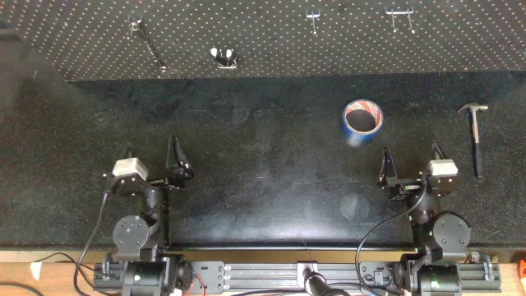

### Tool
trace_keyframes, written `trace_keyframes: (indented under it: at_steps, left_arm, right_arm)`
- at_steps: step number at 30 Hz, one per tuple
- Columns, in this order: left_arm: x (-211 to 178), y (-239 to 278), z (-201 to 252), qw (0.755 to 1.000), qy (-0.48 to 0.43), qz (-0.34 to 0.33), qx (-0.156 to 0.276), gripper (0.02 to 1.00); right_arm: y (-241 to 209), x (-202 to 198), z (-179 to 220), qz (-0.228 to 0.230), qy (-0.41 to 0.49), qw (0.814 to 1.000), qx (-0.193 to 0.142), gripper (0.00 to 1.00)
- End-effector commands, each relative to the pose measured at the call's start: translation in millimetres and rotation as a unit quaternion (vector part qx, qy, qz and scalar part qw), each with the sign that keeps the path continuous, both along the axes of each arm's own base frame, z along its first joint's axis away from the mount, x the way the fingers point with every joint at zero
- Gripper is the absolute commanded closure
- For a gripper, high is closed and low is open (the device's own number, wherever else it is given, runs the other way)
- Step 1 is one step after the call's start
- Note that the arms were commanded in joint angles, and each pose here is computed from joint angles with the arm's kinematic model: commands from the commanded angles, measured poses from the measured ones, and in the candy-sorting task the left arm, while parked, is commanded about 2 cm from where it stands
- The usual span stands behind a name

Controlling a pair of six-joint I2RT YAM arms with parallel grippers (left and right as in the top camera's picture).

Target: Place Tools Onto Pegboard

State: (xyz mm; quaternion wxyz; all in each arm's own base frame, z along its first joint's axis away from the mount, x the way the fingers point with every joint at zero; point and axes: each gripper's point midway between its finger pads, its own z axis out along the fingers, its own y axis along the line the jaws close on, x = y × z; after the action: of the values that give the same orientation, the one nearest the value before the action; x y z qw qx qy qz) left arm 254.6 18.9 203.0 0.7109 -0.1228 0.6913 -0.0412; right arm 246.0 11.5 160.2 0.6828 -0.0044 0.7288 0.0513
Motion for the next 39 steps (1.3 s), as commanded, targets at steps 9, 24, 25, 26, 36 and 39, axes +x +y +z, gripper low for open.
trace_keyframes:
  at_steps: [9,24,25,26,36,39]
  left_arm:
    - [-9.1,-32.6,-46.8,0.993,0.046,-0.097,0.045,0.02]
    - [-9.0,-32.6,-46.7,0.993,0.046,-0.097,0.045,0.02]
    - [-9.0,-32.6,-46.8,0.993,0.046,-0.097,0.045,0.02]
    - [-9.0,-32.6,-46.8,0.993,0.046,-0.097,0.045,0.02]
    - [-9.0,-32.6,-46.7,0.993,0.046,-0.097,0.045,0.02]
    - [-9.0,-32.6,-46.7,0.993,0.046,-0.097,0.045,0.02]
  right_arm:
    - [1.2,-0.3,-1.0,0.002,0.0,1.0,0.004,0.005]
    - [-1.6,0.3,-3.6,-0.01,0.006,1.0,0.003,0.005]
    - [-2.9,1.4,-7.1,-0.015,0.019,0.999,0.022,0.005]
    - [-1.1,5.6,-5.1,-0.021,0.056,0.993,0.1,0.005]
    - [110.9,58.1,-32.8,0.065,0.494,0.866,0.042,0.003]
    - [121.7,66.7,-72.3,0.074,0.536,0.841,-0.022,0.003]
